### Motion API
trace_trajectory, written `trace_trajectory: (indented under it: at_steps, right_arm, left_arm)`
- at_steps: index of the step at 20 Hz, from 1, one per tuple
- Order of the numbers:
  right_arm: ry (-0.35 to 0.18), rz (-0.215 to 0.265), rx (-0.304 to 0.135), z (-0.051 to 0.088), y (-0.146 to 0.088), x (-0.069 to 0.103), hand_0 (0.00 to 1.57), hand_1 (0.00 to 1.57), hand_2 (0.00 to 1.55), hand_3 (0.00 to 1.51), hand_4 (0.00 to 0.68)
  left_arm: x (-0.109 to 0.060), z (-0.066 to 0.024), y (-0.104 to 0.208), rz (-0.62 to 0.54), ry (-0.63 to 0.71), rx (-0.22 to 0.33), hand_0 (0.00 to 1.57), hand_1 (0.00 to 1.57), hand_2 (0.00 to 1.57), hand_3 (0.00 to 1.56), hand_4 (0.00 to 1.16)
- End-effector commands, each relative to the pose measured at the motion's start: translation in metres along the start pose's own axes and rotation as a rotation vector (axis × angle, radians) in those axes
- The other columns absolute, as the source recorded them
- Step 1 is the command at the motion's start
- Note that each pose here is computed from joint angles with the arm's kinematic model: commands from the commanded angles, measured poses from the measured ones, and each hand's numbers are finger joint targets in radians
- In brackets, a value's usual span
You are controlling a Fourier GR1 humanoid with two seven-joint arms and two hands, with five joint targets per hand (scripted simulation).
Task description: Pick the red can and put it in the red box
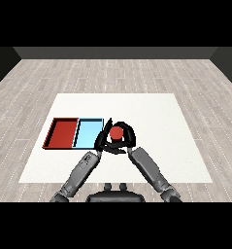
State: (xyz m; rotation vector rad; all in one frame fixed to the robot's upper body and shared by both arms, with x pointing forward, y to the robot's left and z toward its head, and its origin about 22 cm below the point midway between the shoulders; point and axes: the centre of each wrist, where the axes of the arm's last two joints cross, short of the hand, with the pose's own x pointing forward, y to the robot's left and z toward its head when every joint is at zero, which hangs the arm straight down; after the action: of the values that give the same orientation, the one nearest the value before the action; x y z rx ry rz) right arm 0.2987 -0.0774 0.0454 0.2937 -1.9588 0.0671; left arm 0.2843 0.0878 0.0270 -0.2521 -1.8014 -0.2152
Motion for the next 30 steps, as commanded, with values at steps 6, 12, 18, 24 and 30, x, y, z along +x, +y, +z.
trace_trajectory:
  at_steps: [6, 12, 18, 24, 30]
  right_arm:
    - [-0.013, -0.043, 0.048, -0.014, 0.025, 0.011, 1.44, 1.44, 1.43, 1.38, 0.595]
    - [-0.035, -0.033, 0.024, -0.003, 0.020, 0.012, 1.46, 1.46, 1.45, 1.40, 0.523]
    - [-0.029, -0.059, 0.018, -0.002, 0.027, -0.003, 1.51, 1.51, 1.46, 1.40, 0.528]
    - [-0.040, -0.058, 0.052, -0.004, 0.042, 0.010, 1.47, 1.47, 1.44, 1.39, 0.561]
    - [-0.050, -0.059, 0.046, -0.002, 0.025, 0.011, 1.52, 1.52, 1.45, 1.39, 0.541]
  left_arm:
    - [-0.006, -0.0137, -0.012, -0.048, 0.011, -0.015, 0.00, 0.00, 0.00, 0.00, 0.00]
    - [-0.010, -0.0012, -0.029, -0.027, 0.009, -0.010, 0.00, 0.00, 0.00, 0.00, 0.00]
    - [-0.006, -0.0060, -0.023, -0.073, 0.036, 0.048, 1.30, 1.30, 1.32, 1.25, 0.86]
    - [0.004, -0.0096, -0.027, -0.090, 0.065, 0.079, 1.57, 1.57, 1.54, 1.45, 1.00]
    - [-0.015, -0.0077, -0.038, -0.122, 0.041, 0.111, 1.57, 1.57, 1.50, 1.34, 0.86]
